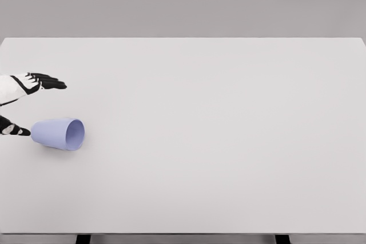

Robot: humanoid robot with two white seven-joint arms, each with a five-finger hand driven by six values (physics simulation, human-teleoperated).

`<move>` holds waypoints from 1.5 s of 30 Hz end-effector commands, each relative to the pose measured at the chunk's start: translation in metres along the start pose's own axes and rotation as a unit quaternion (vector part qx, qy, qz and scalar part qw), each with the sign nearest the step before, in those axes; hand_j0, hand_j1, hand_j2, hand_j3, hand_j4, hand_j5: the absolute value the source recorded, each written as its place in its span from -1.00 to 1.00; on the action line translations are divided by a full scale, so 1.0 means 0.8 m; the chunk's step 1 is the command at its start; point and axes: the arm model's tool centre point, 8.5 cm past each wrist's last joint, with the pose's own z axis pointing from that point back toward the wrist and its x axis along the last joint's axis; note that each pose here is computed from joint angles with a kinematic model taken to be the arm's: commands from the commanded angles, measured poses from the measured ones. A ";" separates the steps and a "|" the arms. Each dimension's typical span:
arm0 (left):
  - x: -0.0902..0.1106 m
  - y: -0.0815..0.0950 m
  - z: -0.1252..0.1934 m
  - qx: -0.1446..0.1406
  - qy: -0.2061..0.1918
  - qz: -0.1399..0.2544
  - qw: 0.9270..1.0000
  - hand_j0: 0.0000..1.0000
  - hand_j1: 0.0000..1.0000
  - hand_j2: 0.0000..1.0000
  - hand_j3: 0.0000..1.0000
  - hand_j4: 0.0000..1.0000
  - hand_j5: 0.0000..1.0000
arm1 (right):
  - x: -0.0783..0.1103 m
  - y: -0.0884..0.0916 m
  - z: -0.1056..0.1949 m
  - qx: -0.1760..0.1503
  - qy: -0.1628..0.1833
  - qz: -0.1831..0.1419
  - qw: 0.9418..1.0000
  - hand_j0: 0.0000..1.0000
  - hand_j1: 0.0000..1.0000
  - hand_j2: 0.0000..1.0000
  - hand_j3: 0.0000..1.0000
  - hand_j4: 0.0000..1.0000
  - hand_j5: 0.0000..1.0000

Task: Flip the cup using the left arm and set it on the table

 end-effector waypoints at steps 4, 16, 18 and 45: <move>0.005 -0.039 -0.027 0.063 -0.022 0.113 0.991 1.00 1.00 1.00 1.00 1.00 1.00 | 0.000 0.000 0.000 0.000 0.000 0.000 1.000 1.00 1.00 1.00 1.00 1.00 1.00; -0.021 -0.097 -0.013 -0.012 0.060 0.088 0.994 1.00 1.00 1.00 1.00 1.00 1.00 | 0.001 0.000 0.000 0.000 -0.001 0.000 1.000 1.00 1.00 1.00 1.00 1.00 1.00; -0.022 -0.096 -0.013 -0.009 0.061 0.088 0.994 1.00 1.00 1.00 1.00 1.00 1.00 | 0.000 0.000 0.000 0.000 0.000 0.000 1.000 1.00 1.00 1.00 1.00 1.00 1.00; -0.034 -0.129 -0.041 -0.002 0.087 0.084 0.993 1.00 1.00 1.00 1.00 1.00 1.00 | 0.001 0.000 0.000 0.000 -0.001 0.000 1.000 1.00 1.00 1.00 1.00 1.00 1.00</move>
